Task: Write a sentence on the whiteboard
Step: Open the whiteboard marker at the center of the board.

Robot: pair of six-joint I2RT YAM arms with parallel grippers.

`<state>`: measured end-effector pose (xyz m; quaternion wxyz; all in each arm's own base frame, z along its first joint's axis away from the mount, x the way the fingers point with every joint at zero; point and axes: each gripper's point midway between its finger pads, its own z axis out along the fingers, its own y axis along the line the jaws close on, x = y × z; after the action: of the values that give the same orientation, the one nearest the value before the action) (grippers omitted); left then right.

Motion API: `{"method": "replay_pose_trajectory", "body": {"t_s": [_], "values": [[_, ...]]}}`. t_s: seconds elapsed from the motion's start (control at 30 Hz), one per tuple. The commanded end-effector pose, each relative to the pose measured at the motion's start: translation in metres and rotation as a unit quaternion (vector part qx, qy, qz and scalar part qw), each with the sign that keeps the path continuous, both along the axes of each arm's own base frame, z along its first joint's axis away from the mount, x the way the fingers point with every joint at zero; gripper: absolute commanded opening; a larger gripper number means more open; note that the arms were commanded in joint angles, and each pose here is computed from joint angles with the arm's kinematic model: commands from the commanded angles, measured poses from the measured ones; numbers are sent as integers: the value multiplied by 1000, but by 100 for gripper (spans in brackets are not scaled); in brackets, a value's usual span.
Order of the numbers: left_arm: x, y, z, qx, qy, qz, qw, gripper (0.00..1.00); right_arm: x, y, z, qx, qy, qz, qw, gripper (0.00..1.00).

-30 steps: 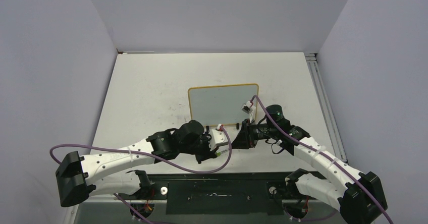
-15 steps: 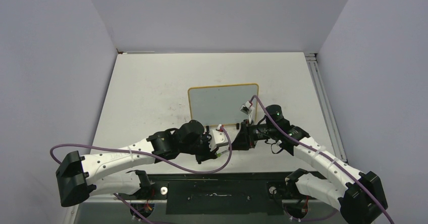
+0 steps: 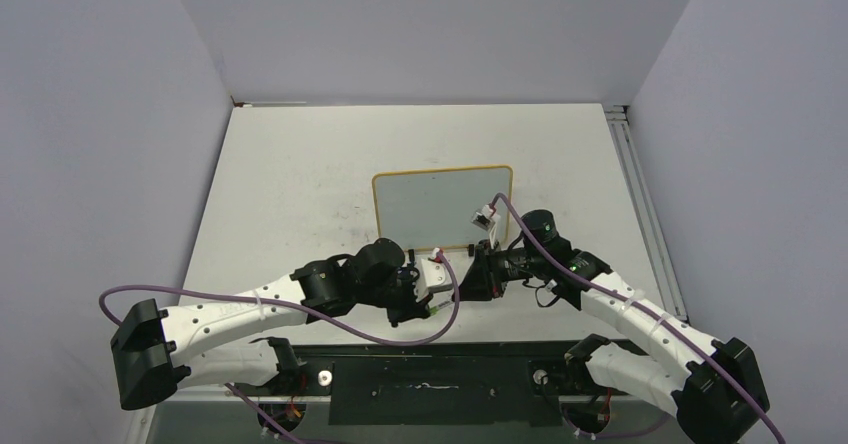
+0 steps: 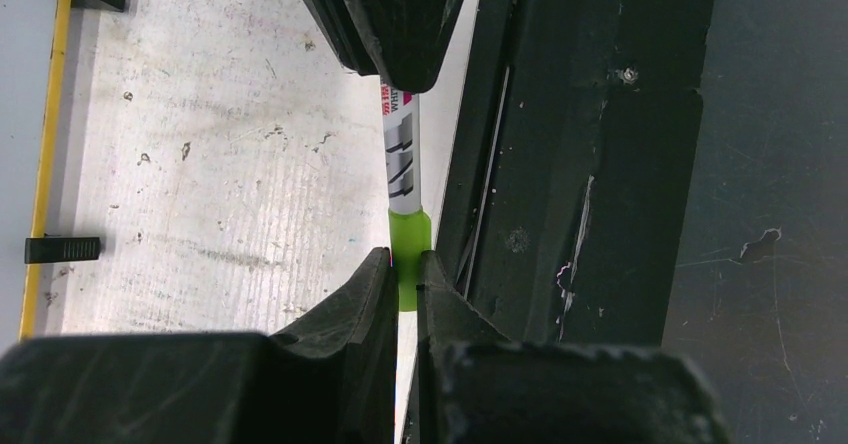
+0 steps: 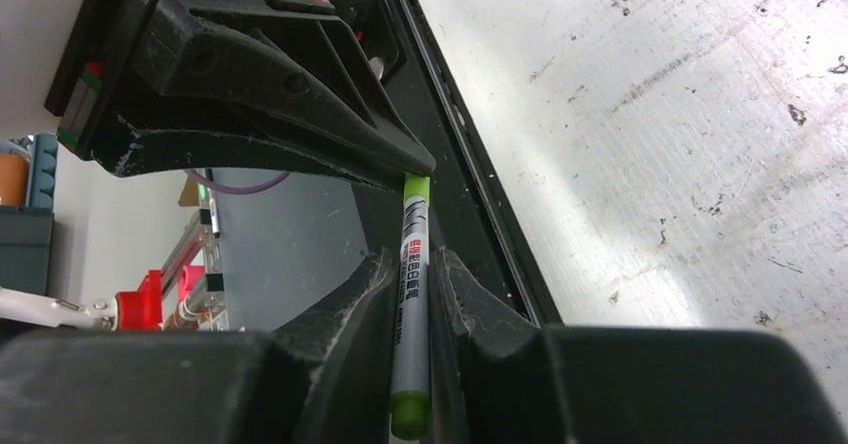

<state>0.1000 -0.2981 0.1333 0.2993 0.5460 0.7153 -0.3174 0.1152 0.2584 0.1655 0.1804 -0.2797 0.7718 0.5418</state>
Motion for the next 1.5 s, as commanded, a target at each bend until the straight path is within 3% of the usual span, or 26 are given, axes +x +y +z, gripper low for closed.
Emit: {"method": "replay_pose_trajectory", "body": {"t_s": [0.0, 0.13, 0.23, 0.3, 0.43, 0.57, 0.73, 0.77, 0.83, 1.17, 1.47], "values": [[8, -9, 16, -26, -19, 0, 999, 0, 2, 6, 18, 19, -36, 13, 999, 12], [16, -8, 21, -30, -21, 23, 999, 4, 9, 6, 22, 19, -55, -6, 998, 5], [27, -10, 39, -70, 7, 59, 996, 47, 24, 7, 37, 38, -81, -55, 994, 5], [35, -13, 64, -125, 28, 81, 988, 62, 37, 9, 56, 66, -111, -95, 987, 5], [48, -12, 120, -253, 55, 125, 958, 75, 59, 6, 93, 134, -161, -171, 963, 5], [63, 1, 173, -379, 57, 179, 906, 82, 78, -2, 126, 197, -199, -238, 930, 5], [82, 24, 223, -488, 49, 233, 839, 84, 87, -2, 183, 266, -251, -254, 895, 5], [91, 34, 236, -514, 49, 260, 816, 85, 86, -3, 206, 292, -272, -251, 882, 5], [93, 38, 250, -542, 55, 261, 797, 86, 87, -2, 221, 306, -284, -249, 874, 5], [77, 27, 287, -614, 99, 182, 761, 86, 71, 3, 244, 377, -272, -214, 859, 5], [87, 29, 293, -629, 100, 198, 745, 60, 63, 8, 242, 376, -267, -193, 866, 5]]}}
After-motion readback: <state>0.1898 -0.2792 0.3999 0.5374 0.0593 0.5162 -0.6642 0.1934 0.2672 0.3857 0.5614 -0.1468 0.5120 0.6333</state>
